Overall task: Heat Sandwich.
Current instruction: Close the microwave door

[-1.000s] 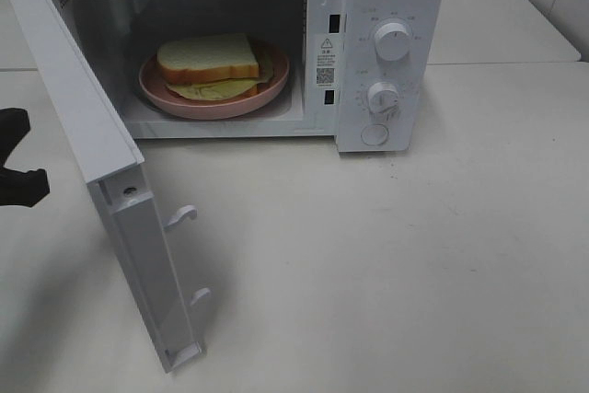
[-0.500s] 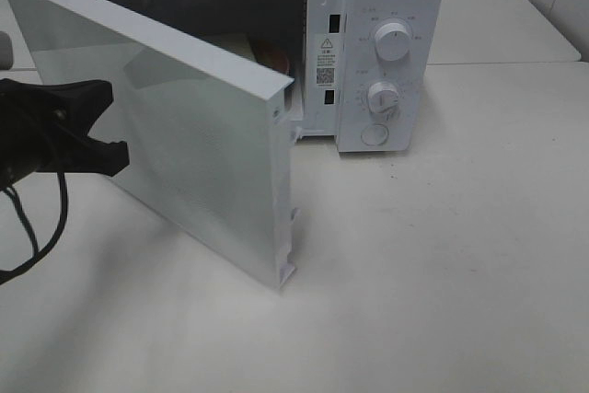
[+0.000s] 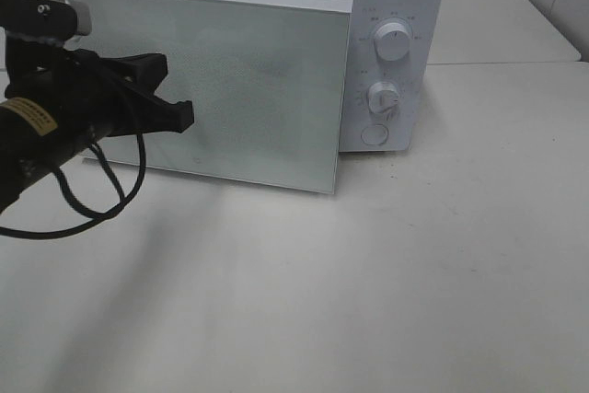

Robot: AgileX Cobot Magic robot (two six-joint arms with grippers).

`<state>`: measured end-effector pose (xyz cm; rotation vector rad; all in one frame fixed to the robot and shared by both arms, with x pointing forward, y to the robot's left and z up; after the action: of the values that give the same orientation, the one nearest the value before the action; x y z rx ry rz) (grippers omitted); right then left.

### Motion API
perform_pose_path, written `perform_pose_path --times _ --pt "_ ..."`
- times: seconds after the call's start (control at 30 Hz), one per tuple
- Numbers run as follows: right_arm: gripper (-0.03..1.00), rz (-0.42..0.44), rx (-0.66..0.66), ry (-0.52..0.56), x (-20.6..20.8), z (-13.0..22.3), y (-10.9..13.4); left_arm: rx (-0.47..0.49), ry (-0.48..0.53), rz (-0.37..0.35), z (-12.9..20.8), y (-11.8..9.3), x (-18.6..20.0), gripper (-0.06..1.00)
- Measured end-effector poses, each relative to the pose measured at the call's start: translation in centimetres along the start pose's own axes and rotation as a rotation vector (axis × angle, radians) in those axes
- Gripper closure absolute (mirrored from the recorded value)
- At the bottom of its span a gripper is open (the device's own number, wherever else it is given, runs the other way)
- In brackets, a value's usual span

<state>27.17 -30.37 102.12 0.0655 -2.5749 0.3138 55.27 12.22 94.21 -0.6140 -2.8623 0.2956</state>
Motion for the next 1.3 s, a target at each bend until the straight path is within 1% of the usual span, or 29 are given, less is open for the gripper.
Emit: perform_pose_path --times 0.2,0.27,0.33,0.43,0.73,0.83,1.0,1.3 --pt "0.20 0.000 0.000 0.000 0.0 0.0 0.0 0.027 -0.017 -0.007 0.0 -0.9 -1.7 0.94" --pt "0.20 0.000 0.000 0.000 0.0 0.0 0.0 0.028 -0.026 0.007 -0.1 -1.8 -2.7 0.94" --pt "0.20 0.000 0.000 0.000 0.0 0.0 0.0 0.030 -0.030 0.011 -0.1 -2.0 -2.9 0.94" --pt "0.20 0.000 0.000 0.000 0.0 0.0 0.0 0.030 -0.046 0.036 -0.3 -3.2 -4.3 0.94" --pt "0.20 0.000 0.000 0.000 0.0 0.0 0.0 0.048 -0.037 0.040 -0.2 -4.2 -6.7 0.94" --pt "0.20 0.000 0.000 0.000 0.0 0.0 0.0 0.050 -0.041 0.041 -0.2 -4.3 -7.1 0.94" --pt "0.20 0.000 0.000 0.000 0.0 0.0 0.0 0.048 -0.016 0.061 0.3 -5.3 -8.0 0.94" --pt "0.20 0.000 0.000 0.000 0.0 0.0 0.0 0.049 -0.003 0.073 0.3 -6.1 -9.5 0.94"
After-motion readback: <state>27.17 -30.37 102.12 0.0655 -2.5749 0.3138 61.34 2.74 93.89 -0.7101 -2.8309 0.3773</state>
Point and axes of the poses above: a point on each arm's last joint axis where the gripper is mounted, x pointing back along that axis away from the gripper, y along the wrist's bending axis when the last joint is at zero, z = x × y, the point moved 5 cm from there along -x, pointing out along that axis toward the gripper, and after that the axes turned 12 degrees about x, right-handed, at the moved point
